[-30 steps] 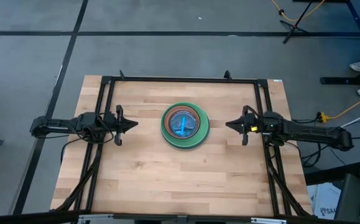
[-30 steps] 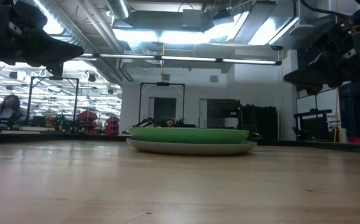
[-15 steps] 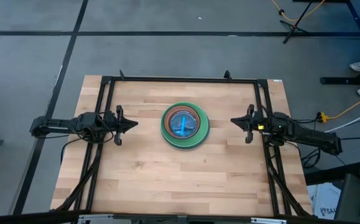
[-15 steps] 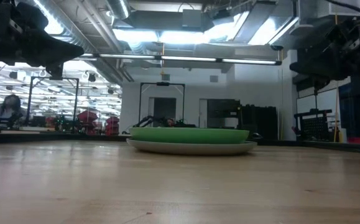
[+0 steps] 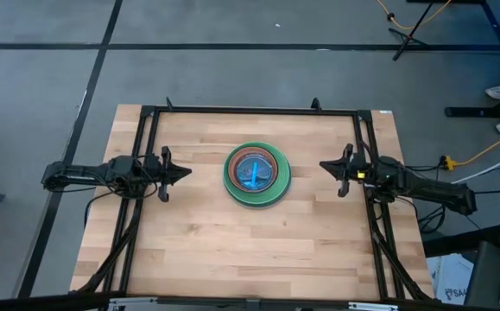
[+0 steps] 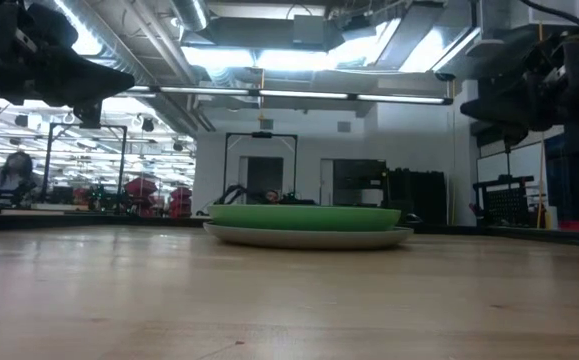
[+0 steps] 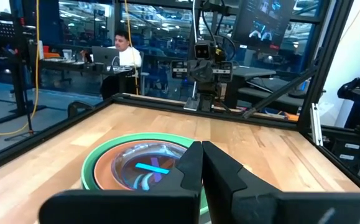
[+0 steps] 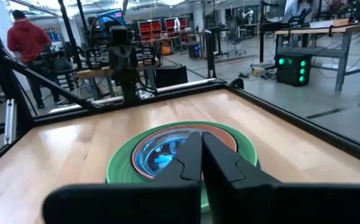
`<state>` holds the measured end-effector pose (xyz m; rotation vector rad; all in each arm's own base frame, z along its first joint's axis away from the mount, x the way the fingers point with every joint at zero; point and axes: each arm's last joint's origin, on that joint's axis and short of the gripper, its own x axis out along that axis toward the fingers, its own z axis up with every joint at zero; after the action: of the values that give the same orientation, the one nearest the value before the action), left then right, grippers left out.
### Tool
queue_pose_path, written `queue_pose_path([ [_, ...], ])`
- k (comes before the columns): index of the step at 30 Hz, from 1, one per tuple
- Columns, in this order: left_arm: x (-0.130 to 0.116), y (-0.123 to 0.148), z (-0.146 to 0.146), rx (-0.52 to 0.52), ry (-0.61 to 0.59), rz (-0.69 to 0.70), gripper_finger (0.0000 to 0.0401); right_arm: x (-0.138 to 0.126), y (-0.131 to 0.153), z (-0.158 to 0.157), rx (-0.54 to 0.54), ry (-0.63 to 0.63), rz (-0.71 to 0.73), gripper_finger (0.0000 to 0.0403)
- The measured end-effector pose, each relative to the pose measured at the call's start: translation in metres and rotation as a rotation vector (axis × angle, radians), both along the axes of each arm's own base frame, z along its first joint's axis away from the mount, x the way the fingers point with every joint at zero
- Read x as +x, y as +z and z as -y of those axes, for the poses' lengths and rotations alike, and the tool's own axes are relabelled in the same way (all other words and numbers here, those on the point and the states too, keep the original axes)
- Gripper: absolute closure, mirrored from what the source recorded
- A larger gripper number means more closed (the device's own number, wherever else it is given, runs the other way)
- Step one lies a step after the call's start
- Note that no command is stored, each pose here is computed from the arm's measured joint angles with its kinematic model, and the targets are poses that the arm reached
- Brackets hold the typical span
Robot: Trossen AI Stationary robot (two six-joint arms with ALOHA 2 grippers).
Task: Stack plastic plates
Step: Return to Home Position
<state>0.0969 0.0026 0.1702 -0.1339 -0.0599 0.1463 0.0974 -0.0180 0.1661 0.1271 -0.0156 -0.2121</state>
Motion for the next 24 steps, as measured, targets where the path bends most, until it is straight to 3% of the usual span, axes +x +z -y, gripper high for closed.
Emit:
queue_pose_path([
  [24, -0.0001, -0.0002, -0.0006, 0.006, 0.023, -0.003, 0.0397, 0.0018, -0.0027, -0.0002, 0.023, 0.018, -0.029, 0.0397],
])
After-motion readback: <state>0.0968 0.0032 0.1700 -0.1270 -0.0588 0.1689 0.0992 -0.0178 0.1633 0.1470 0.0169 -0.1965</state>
